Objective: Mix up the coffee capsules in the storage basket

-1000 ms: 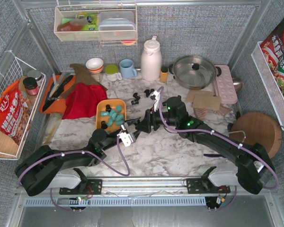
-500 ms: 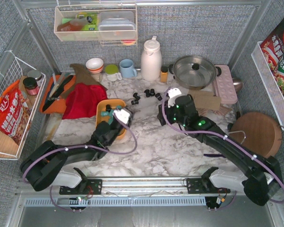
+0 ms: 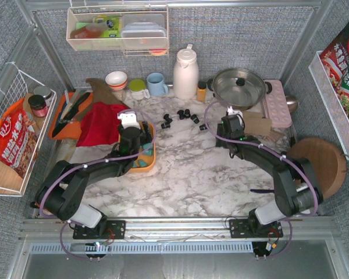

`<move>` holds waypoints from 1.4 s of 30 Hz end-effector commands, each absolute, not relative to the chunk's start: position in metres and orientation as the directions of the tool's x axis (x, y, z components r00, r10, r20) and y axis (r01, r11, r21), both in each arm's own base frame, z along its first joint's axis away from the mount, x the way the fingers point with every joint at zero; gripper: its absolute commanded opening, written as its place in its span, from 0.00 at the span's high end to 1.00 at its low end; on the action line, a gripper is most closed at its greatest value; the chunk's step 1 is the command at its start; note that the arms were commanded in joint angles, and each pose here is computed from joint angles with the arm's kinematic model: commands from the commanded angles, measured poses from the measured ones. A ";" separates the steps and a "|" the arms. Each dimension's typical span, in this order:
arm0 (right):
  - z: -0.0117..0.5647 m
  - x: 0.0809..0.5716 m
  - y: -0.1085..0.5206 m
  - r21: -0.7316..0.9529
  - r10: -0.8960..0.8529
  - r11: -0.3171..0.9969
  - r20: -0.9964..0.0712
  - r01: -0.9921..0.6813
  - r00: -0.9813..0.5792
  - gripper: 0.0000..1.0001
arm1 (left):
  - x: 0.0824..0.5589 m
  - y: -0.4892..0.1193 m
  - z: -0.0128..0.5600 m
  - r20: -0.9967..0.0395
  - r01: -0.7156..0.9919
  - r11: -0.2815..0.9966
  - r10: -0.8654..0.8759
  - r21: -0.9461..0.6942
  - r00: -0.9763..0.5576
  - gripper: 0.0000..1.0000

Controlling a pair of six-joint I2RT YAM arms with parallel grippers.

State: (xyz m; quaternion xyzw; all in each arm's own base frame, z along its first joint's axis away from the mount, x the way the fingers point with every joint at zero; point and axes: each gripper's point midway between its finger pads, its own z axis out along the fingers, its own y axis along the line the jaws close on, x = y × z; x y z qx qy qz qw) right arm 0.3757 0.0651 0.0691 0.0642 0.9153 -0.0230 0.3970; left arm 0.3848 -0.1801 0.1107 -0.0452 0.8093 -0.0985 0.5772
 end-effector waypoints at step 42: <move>0.041 0.413 0.084 0.029 0.128 0.991 -0.505 0.131 -0.853 0.78 | 0.389 -0.202 0.158 -0.856 0.043 0.958 -0.231 -0.282 -0.463 0.01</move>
